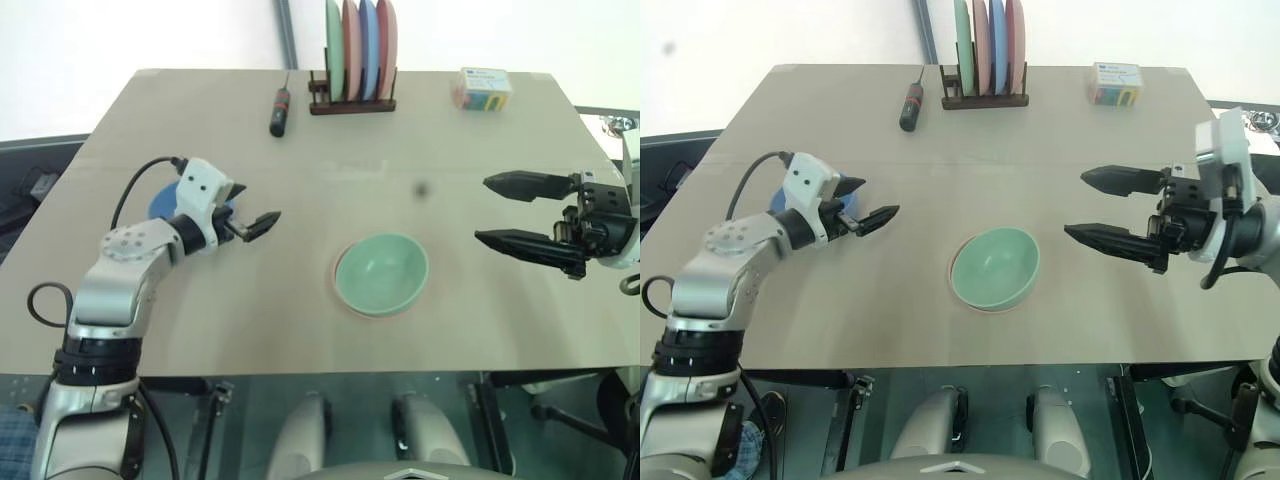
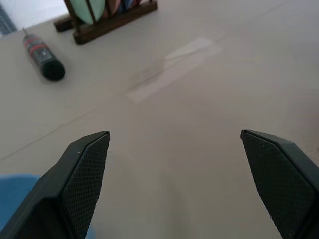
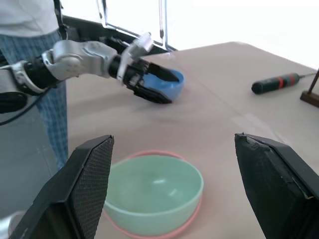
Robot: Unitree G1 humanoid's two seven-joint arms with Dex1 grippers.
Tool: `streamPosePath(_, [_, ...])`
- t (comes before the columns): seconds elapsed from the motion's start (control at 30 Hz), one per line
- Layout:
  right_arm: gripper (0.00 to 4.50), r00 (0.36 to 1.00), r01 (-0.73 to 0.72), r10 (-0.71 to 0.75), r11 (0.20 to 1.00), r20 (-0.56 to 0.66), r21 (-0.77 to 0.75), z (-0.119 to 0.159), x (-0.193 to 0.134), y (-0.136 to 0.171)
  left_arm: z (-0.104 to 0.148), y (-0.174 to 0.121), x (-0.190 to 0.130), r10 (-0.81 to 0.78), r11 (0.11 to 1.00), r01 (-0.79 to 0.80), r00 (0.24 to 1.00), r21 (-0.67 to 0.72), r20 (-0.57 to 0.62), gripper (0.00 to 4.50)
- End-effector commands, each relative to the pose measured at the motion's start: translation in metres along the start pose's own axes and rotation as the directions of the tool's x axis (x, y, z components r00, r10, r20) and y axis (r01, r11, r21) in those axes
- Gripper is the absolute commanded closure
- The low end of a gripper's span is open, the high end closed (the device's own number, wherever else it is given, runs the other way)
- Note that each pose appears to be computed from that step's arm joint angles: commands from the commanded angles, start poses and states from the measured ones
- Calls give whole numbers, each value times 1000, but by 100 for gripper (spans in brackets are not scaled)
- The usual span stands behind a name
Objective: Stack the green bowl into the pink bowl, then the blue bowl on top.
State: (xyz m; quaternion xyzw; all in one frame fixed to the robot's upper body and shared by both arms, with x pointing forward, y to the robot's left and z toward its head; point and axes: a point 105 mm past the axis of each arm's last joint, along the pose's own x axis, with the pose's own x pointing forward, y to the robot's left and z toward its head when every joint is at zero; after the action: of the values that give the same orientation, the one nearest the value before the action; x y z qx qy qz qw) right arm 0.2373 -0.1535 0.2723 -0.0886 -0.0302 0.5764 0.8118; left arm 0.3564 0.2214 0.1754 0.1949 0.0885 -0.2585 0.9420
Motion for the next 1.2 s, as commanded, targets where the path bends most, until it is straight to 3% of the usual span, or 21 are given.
streamPosePath(0.03, [45,1000,2,-1,997,21,-73,13,-2,7,-5,10,-1,19,997,-12,996,82,-88,0])
streamPosePath(0.13, [45,1000,13,-12,996,14,-83,13,-3,7,-12,9,1,-4,997,16,988,81,-152,0])
streamPosePath(0.3, [45,1000,20,-19,996,12,-86,13,-3,7,-46,14,1,7,996,19,958,89,-285,0])
streamPosePath(0.5, [45,999,41,-42,995,-5,-90,11,-6,5,-55,22,0,32,995,-1,947,95,-321,0])
streamPosePath(0.63, [38,999,39,-39,995,-1,-91,11,-6,6,-59,23,-1,35,996,-3,941,95,-337,115])
streamPosePath(0.77, [38,999,35,-34,995,4,-89,10,-7,7,-62,23,-2,33,996,-2,937,91,-348,291])
streamPosePath(0.9, [38,1000,31,-30,996,5,-88,10,-8,7,-64,22,-2,26,997,2,938,79,-346,429])
streamPosePath(0.93, [38,1000,30,-29,996,5,-88,9,-8,7,-63,22,-2,23,997,4,940,79,-340,446])
streamPosePath(1.07, [38,1000,29,-29,996,0,-85,8,-9,7,-42,17,6,4,993,28,962,114,-272,446])
streamPosePath(1.2, [38,1000,29,-30,996,0,-84,7,-9,7,-3,-1,20,-57,954,93,990,285,-130,446])
